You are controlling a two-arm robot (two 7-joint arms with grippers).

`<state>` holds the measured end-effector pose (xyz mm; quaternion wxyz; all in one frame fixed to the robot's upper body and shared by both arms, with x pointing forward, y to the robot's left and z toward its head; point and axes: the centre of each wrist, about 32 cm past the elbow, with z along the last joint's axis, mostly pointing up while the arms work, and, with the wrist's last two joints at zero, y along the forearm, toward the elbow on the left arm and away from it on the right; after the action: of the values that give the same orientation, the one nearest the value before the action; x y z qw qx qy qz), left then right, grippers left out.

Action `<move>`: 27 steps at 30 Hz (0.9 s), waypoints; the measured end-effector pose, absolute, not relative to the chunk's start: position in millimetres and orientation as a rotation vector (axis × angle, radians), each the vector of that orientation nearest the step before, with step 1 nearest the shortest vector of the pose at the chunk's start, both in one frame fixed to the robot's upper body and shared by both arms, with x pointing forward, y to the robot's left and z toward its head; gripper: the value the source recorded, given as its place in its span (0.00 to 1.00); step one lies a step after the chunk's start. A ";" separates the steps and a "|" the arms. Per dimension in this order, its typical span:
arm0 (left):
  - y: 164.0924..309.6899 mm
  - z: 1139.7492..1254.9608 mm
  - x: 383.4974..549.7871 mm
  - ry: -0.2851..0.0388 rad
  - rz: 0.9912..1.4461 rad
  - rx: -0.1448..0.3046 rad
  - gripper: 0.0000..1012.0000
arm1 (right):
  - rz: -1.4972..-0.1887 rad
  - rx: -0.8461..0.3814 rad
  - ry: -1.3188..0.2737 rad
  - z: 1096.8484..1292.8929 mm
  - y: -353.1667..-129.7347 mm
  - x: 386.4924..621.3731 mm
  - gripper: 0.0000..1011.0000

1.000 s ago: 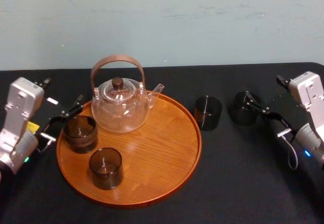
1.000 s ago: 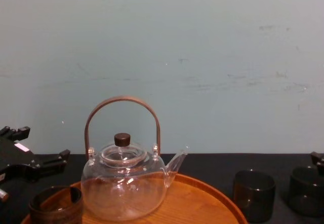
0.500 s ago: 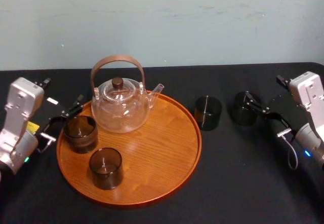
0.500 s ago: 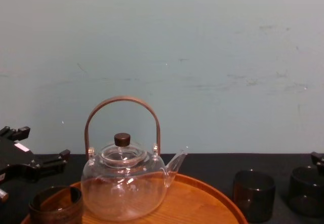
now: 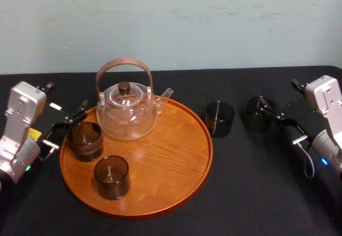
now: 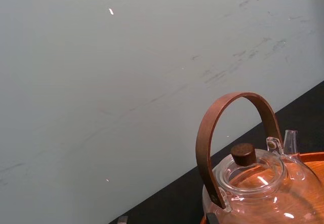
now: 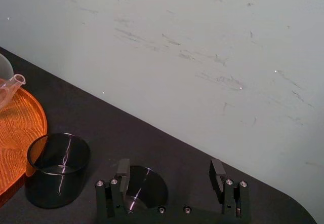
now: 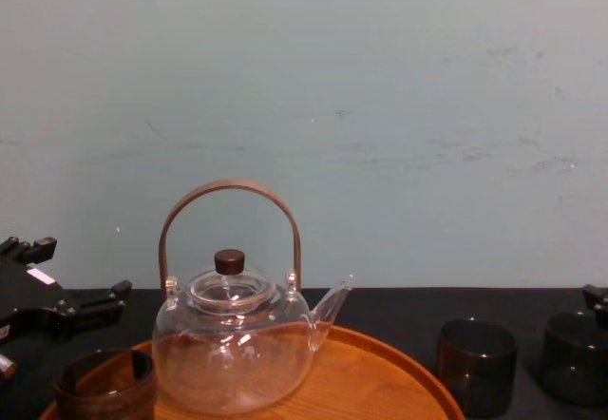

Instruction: Pick up the glass from the table and place it on the tray.

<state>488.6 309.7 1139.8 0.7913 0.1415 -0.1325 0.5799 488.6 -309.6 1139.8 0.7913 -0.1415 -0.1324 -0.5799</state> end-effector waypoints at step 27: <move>309.7 1139.8 488.6 -0.285 1.248 0.305 0.99 | -1.199 -0.309 -0.214 1151.8 -315.1 476.4 0.99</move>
<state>488.6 309.7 1139.8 0.7913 0.1415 -0.1324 0.5799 476.4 -315.1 1151.8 0.8092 -0.1444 -0.0999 -0.5607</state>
